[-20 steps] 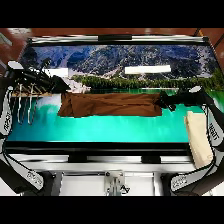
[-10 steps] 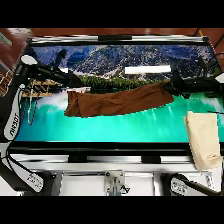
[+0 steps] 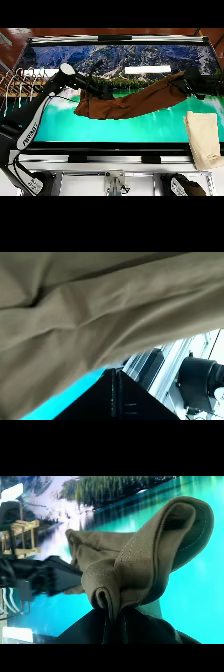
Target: Fold the shirts.
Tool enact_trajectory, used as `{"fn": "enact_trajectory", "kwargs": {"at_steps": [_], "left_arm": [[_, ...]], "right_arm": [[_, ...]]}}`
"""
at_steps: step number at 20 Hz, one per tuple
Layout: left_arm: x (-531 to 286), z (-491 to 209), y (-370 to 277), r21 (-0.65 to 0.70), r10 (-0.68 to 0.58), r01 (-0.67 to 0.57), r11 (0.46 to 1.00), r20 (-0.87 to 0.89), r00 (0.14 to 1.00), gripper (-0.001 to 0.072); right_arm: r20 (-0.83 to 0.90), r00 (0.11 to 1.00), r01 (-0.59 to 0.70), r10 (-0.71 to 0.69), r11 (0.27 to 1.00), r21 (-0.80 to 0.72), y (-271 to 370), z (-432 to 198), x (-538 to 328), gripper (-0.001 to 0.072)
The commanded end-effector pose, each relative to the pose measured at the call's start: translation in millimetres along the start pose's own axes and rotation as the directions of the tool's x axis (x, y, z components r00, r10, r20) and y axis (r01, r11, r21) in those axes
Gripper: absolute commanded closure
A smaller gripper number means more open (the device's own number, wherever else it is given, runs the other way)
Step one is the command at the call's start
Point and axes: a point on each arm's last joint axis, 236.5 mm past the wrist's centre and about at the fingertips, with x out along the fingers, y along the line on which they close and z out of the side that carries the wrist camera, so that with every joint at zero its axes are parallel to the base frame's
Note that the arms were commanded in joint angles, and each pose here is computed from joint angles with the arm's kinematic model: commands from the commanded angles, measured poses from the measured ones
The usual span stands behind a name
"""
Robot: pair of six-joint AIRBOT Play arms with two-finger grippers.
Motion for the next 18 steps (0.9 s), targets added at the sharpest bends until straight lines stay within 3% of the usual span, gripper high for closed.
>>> {"fn": "enact_trajectory", "kwargs": {"at_steps": [1, 4, 7, 12, 15, 18], "left_arm": [[61.1, -13.5, -27.6, 0.037, 0.003, -0.002, 0.999, -0.013, 1.000, 0.0678], [109.7, -26.3, -43.1, 0.043, -0.008, 0.009, 0.999, -0.021, 1.000, 0.0678], [139.5, -21.1, -34.2, -0.033, 0.017, -0.016, 0.999, 0.035, 0.999, 0.0679], [148.5, -1.6, -40.1, -0.143, -0.070, 0.087, 0.986, 0.124, 0.990, 0.0679], [108.1, 5.8, -39.2, -0.050, -0.095, 0.099, 0.994, 0.090, 0.991, 0.0682], [27.8, 12.7, -7.4, 0.049, 0.073, -0.077, 0.996, 0.069, 0.995, 0.0683]], "right_arm": [[-0.014, 1.000, 0.026, -0.026, 1.000, 0.014, 2.7, -12.9, -12.6, 0.0641], [-0.021, 0.999, 0.030, -0.030, 0.999, 0.022, 1.8, -14.4, -12.6, 0.0641], [-0.077, 0.997, -0.001, 0.003, 1.000, 0.024, 9.7, -28.1, -13.5, 0.0641], [-0.090, 0.996, -0.001, 0.003, 1.000, 0.025, 9.8, -31.1, -13.8, 0.0641], [-0.050, 0.999, 0.016, -0.015, 1.000, 0.021, 5.5, -21.7, -13.0, 0.0641], [0.029, 0.999, -0.033, 0.032, 0.999, 0.013, 16.4, -1.0, -8.4, 0.0642]]}}
